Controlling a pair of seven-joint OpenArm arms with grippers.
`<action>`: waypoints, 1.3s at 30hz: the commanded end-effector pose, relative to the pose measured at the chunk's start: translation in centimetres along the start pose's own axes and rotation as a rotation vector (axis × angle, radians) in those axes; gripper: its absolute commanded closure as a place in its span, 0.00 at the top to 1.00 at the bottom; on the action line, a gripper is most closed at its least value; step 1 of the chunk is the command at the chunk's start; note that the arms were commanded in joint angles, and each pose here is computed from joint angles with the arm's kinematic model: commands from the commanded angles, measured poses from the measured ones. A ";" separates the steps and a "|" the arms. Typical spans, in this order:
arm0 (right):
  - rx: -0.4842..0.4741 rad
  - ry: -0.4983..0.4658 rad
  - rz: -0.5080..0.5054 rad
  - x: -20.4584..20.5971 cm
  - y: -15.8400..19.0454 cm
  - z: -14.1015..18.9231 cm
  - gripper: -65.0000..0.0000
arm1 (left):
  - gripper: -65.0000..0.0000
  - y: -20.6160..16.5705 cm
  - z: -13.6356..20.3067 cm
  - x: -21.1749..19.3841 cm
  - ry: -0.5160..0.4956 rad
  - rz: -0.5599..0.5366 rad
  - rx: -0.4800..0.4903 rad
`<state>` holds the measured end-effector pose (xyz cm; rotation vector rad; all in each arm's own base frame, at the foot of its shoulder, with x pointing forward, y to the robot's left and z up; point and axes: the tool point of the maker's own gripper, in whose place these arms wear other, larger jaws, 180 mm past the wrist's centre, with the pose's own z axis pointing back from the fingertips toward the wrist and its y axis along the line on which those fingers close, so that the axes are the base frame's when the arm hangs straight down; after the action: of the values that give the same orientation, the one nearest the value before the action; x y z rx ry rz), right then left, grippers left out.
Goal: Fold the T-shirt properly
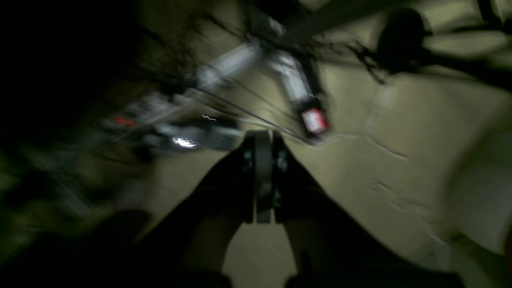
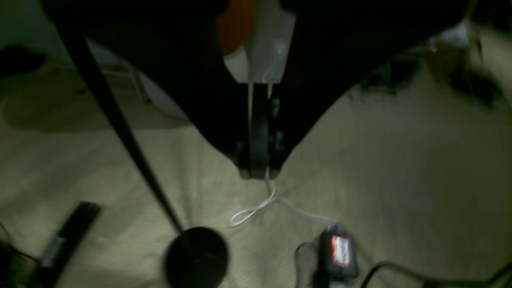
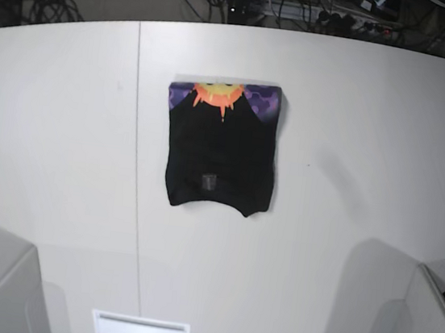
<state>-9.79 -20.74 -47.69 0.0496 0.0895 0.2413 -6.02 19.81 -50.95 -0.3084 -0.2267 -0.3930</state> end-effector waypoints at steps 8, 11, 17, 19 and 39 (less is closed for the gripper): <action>0.099 0.115 0.070 -2.0 1.7 -8.6 0.00 | 0.00 2.2 -5.4 -3.3 0.081 0.217 -0.020; 0.117 0.109 0.073 -1.5 2.2 -11.3 0.00 | 0.00 2.6 -6.7 -3.4 0.049 0.286 -0.019; 0.107 0.088 0.012 -1.0 1.7 -15.9 0.00 | 0.00 4.3 -10.1 -3.1 0.052 0.304 0.072; 0.107 0.049 -0.026 -0.4 2.3 -16.8 0.00 | 0.00 4.4 -11.0 -3.6 0.096 0.294 0.085; 0.110 -0.086 -0.073 3.9 3.8 -17.6 0.00 | 0.00 3.9 -13.7 -0.6 0.102 0.065 0.121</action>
<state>-7.82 -14.65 -65.41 0.1758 0.0047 0.1599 -2.60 18.24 -64.95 -0.1821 -0.1405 -0.3273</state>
